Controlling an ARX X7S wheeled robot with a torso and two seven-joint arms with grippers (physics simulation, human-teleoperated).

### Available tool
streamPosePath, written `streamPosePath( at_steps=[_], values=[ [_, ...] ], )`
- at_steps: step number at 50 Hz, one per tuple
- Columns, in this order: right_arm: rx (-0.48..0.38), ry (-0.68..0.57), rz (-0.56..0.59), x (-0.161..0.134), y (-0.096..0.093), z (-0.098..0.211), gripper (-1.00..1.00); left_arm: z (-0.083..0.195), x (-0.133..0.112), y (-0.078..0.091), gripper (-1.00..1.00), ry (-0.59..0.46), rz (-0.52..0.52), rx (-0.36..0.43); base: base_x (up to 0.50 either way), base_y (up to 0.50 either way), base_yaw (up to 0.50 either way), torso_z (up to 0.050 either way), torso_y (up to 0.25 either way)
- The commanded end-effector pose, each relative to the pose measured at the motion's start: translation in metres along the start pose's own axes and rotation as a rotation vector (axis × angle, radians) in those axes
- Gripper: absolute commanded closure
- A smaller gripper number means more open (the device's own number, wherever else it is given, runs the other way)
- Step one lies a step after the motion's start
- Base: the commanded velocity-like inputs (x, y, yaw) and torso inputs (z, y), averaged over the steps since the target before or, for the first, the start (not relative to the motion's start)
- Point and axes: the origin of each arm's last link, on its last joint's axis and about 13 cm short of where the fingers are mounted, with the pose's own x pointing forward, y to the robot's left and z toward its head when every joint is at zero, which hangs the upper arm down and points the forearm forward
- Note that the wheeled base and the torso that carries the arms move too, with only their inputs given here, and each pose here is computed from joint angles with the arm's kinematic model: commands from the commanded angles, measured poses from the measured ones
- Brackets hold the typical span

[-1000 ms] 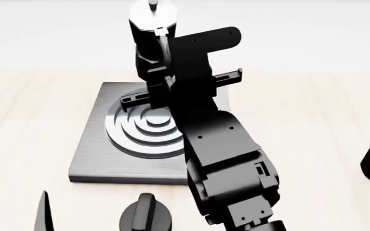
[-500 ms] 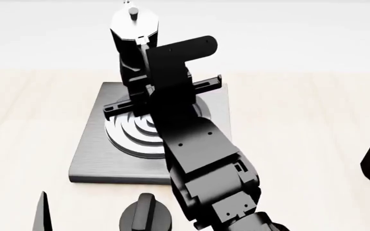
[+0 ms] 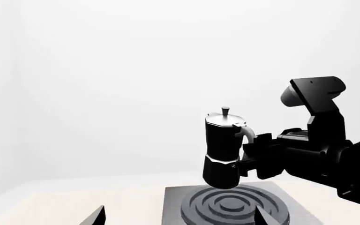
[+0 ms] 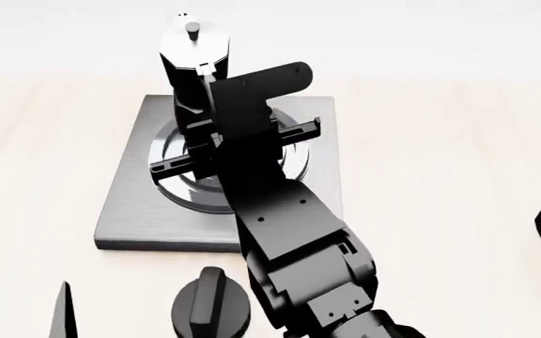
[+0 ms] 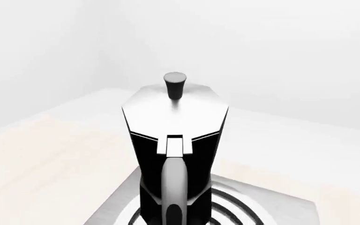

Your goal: Put both moka pots on the stove.

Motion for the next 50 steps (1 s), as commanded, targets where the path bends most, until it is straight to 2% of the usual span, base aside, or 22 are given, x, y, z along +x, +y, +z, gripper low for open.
streamPosePath(
  at_steps=[1,20,31,32,42,47,50],
  values=[
    [-0.03,-0.041,0.006,0.002,0.001,0.009,1.0,-0.001,0.0,0.0,-1.0,0.0,0.0,-0.004,0.0,0.0,0.0,0.0,-0.135],
    [-0.03,-0.022,0.02,0.002,0.004,0.001,1.0,-0.001,0.0,0.0,-1.0,0.0,0.001,-0.009,0.0,0.0,0.0,0.0,-0.128],
    [-0.032,0.006,0.023,0.002,0.003,-0.003,1.0,-0.001,0.0,0.0,-1.0,-0.005,0.005,-0.013,0.0,0.0,0.0,0.0,-0.001],
    [-0.035,0.01,0.016,0.002,0.003,-0.003,-1.0,0.0,0.0,0.0,-1.0,-0.007,0.006,-0.013,0.0,0.0,0.0,0.0,0.0],
    [-0.02,-0.018,0.011,-0.002,0.002,0.001,-1.0,0.001,0.001,0.0,-1.0,-0.009,0.007,-0.014,0.0,0.0,0.0,0.0,0.0],
    [-0.058,-0.086,0.026,-0.022,0.001,0.01,-1.0,0.001,0.001,0.001,-1.0,-0.009,0.01,-0.013,0.0,0.0,0.0,0.0,0.0],
    [-0.049,-0.116,0.031,-0.038,-0.003,0.017,-1.0,0.0,0.0,0.0,-1.0,-0.009,0.009,-0.011,0.0,0.0,0.0,0.0,0.0]
  ],
)
